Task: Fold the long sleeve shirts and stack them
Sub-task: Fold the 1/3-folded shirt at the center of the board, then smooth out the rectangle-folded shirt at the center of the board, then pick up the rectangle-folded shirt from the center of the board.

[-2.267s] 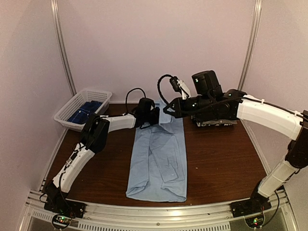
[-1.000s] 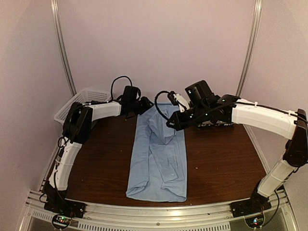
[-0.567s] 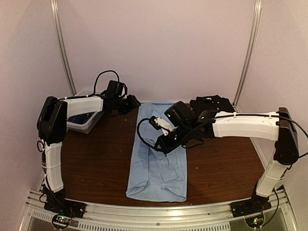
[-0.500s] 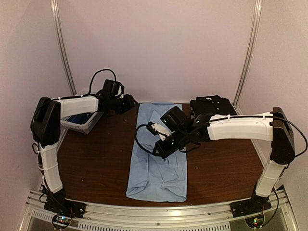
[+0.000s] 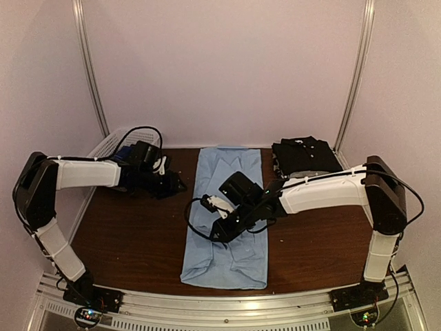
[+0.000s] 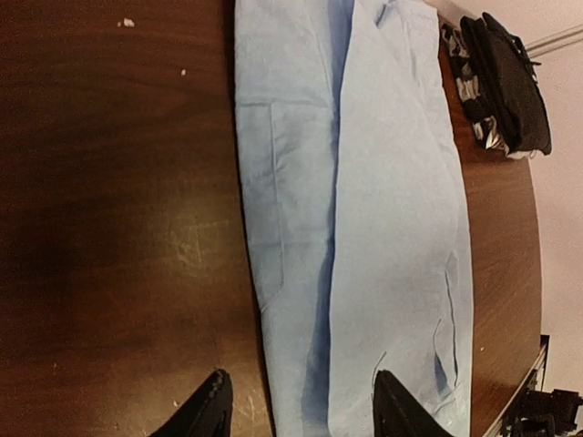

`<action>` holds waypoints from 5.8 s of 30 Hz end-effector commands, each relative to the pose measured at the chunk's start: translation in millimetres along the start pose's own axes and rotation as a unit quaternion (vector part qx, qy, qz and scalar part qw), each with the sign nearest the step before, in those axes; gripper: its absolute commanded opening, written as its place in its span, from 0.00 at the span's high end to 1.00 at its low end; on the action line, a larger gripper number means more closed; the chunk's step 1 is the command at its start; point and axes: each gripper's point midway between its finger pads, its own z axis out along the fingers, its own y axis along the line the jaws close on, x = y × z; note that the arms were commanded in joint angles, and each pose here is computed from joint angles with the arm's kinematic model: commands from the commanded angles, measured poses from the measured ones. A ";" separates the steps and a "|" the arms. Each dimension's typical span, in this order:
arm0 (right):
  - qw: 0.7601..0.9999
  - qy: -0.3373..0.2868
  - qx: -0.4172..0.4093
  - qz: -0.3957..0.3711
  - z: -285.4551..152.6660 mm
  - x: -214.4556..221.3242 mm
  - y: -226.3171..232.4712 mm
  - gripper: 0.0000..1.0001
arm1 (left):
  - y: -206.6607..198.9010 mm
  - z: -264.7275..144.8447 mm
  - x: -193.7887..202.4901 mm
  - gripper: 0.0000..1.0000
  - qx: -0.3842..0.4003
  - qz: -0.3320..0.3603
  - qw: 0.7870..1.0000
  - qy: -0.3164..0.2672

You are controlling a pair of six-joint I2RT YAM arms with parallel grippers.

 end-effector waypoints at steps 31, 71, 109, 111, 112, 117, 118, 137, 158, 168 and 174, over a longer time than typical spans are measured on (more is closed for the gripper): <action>0.992 -0.072 -0.073 0.077 2.0 -16.0 32.9 0.73 | -46.4 -29.9 229.3 0.72 0.057 0.081 0.967 0.233; 0.976 -0.142 0.009 0.166 -58.3 -24.5 -55.6 0.72 | -54.8 -69.2 175.8 0.72 0.017 0.091 0.984 0.151; 0.933 -0.266 -0.021 0.241 -58.1 -137.0 -178.3 0.72 | -21.3 -34.1 171.6 0.73 0.007 0.036 0.987 0.157; 0.931 -0.263 -0.018 0.254 -45.2 -138.6 -193.1 0.72 | -17.3 -35.6 175.7 0.72 0.005 0.031 0.987 0.158; 0.929 -0.263 -0.015 0.258 -40.8 -140.8 -199.9 0.73 | -15.8 -36.4 177.4 0.72 0.005 0.028 0.987 0.159; 0.920 -0.251 0.010 0.301 -19.3 -125.7 -238.3 0.73 | -9.9 -40.0 184.2 0.72 0.004 0.024 0.987 0.160; 0.918 -0.249 0.014 0.308 -17.9 -122.2 -243.5 0.73 | -8.8 -40.2 185.5 0.72 0.003 0.022 0.987 0.161; 0.930 -0.241 0.055 0.273 -92.2 -94.2 -205.7 0.64 | -8.7 -37.9 194.5 0.67 0.015 0.022 0.983 0.179; 0.947 -0.140 0.019 0.290 -98.8 70.7 -102.4 0.57 | -9.7 -40.5 213.7 0.63 0.035 0.024 0.978 0.207; 0.945 -0.105 -0.005 0.308 -91.1 114.5 -81.4 0.53 | -6.5 -38.5 217.0 0.62 0.031 0.022 0.977 0.210; 0.946 -0.078 -0.009 0.313 -83.5 134.8 -75.4 0.50 | -4.5 -37.6 218.9 0.61 0.028 0.023 0.976 0.213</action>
